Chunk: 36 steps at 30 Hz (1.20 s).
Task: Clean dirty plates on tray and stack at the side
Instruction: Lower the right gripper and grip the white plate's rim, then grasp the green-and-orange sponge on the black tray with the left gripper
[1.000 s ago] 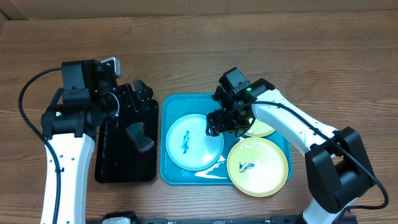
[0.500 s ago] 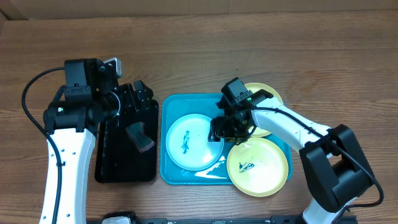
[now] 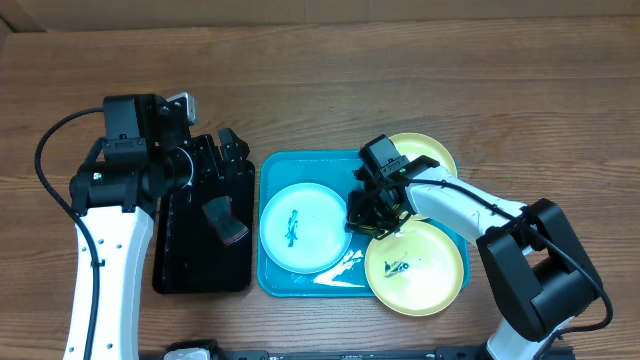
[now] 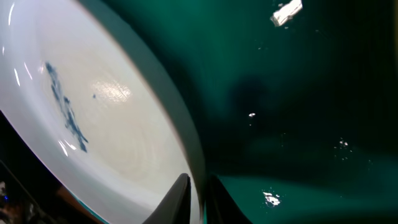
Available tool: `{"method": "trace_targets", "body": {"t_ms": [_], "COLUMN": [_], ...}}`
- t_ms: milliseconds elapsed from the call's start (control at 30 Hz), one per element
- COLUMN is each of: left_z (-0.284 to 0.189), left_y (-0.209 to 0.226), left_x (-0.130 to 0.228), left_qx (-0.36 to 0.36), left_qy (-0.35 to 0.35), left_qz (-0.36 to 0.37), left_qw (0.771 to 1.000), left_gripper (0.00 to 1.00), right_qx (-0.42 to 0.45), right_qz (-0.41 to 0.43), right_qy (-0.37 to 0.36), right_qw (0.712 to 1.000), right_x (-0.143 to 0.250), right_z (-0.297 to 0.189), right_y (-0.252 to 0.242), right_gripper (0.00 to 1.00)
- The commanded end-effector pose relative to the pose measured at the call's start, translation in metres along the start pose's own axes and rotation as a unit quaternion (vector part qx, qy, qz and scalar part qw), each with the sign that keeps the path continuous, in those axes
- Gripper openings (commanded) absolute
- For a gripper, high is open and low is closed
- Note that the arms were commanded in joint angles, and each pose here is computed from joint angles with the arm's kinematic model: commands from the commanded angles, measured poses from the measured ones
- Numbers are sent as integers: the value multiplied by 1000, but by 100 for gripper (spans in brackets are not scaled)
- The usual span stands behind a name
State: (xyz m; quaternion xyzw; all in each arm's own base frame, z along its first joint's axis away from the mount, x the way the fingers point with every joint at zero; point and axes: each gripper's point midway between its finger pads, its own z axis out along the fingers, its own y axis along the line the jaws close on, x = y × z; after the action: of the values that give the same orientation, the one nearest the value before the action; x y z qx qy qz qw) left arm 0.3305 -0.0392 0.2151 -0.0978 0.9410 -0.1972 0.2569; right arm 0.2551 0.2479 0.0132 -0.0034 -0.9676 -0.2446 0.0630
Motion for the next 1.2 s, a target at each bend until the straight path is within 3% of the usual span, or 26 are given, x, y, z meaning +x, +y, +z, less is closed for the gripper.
{"method": "trace_targets", "body": {"t_ms": [0,233,367,467,567,733,833,967,1167], "left_z": [-5,-5,-4,-1,2,26,46,71,100], "left_y": [-1,-5,8,26,38,59,75,86,85], "left_x": [-8,-5,-2,9,22,46,65,94,116], "left_qx": [-2,10,-26,-71,-99,-132,-154,-169,-179], "left_qy": [-12,-4,2,24,54,89,110,144,180], "left_qz": [9,8,16,6,-25,-98,-153,-250,-266], "left_qw": [1000,1000,1000,997,993,982,970,942,930], "left_gripper": [100,100,80,78,68,65,54,56,56], "right_qx": [-3,-1,-2,0,5,5,5,6,6], "right_qz": [3,1,0,0,2,2,3,9,9], "right_qy": [1,-6,-7,-9,-11,-12,-11,-9,-9], "right_qw": [1000,1000,1000,1000,1000,1000,1000,1000,1000], "right_x": [1,-2,-3,-4,-5,-5,-5,-3,-3], "right_z": [2,2,2,2,2,2,2,2,2], "right_y": [0,0,0,0,-2,-2,-2,-3,-3], "right_gripper": [7,4,4,4,4,4,4,4,4]}}
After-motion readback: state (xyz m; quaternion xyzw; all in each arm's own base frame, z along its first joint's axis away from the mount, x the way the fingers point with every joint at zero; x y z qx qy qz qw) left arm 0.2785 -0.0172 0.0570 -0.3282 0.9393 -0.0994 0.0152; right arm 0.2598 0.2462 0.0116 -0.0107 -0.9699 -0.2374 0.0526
